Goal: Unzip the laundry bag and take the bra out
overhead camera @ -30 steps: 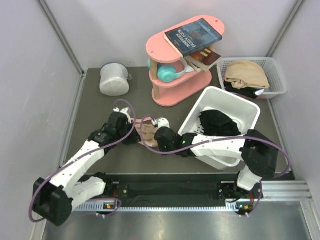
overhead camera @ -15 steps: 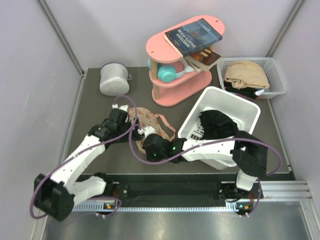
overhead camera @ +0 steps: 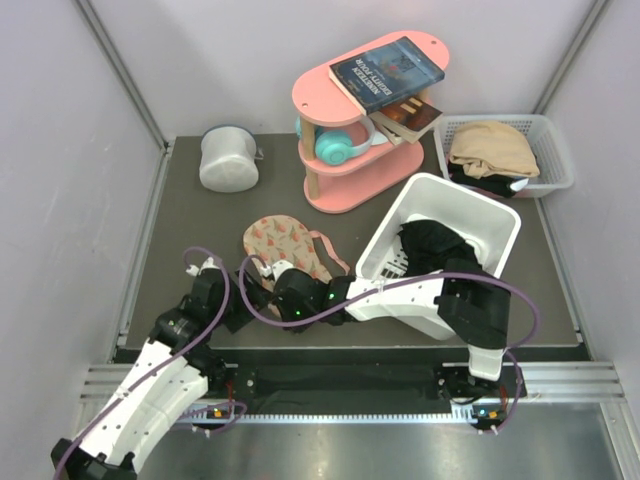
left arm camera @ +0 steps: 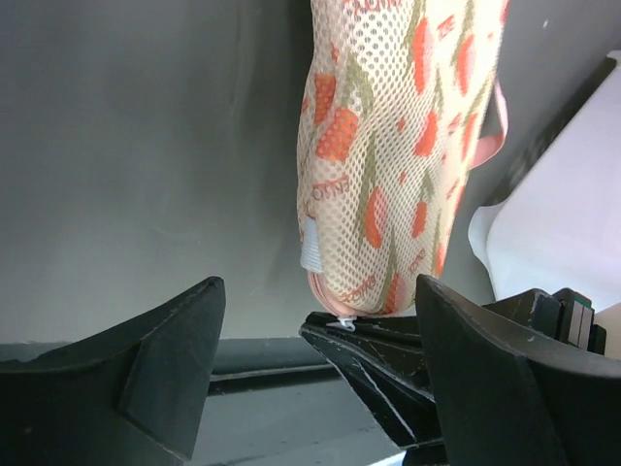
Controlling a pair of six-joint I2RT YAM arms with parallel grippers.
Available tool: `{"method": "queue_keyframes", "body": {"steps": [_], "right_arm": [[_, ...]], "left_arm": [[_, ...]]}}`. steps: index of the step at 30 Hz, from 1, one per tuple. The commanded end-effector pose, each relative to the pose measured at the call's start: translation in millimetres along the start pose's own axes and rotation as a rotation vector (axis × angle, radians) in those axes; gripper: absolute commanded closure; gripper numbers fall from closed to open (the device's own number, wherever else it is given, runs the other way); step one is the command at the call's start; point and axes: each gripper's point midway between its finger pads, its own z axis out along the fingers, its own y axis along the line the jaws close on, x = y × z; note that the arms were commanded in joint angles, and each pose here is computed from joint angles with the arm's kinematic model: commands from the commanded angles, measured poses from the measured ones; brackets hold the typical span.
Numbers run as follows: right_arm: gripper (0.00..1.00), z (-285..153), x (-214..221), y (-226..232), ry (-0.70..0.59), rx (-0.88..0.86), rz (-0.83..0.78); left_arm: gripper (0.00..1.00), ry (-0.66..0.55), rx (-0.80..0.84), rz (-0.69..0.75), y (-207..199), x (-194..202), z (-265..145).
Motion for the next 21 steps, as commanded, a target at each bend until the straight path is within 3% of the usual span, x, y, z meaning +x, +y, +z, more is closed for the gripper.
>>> {"method": "queue_keyframes", "body": {"steps": [1, 10, 13, 15, 17, 18, 21], "right_arm": [[1.00, -7.0, -41.8, 36.1, -0.104, -0.113, -0.028], [1.00, -15.2, -44.1, 37.0, -0.121, -0.122, -0.034], [1.00, -19.2, -44.7, 36.6, -0.133, -0.125, -0.033], [1.00, -20.5, -45.2, 34.8, -0.136, -0.119, -0.029], [1.00, -20.5, -43.2, 31.9, -0.130, -0.105, -0.024], [1.00, -21.9, -43.0, 31.5, -0.128, -0.105, -0.019], [1.00, -20.9, -42.5, 17.6, -0.131, -0.055, 0.012]], "left_arm": [[0.19, 0.027, 0.092, -0.069, -22.8, 2.9, 2.3], [0.34, 0.075, 0.087, -0.063, -25.6, 8.2, 27.3], [0.47, 0.089, 0.077, -0.066, -24.3, 10.4, 31.9], [0.66, 0.082, 0.080, -0.064, -25.3, 8.8, 33.3], [0.78, 0.068, 0.066, -0.061, -22.7, 6.6, 34.5], [0.91, 0.063, 0.060, -0.062, -21.4, 5.9, 34.6], [1.00, 0.040, 0.022, -0.059, -13.5, 2.7, 34.7]]}}
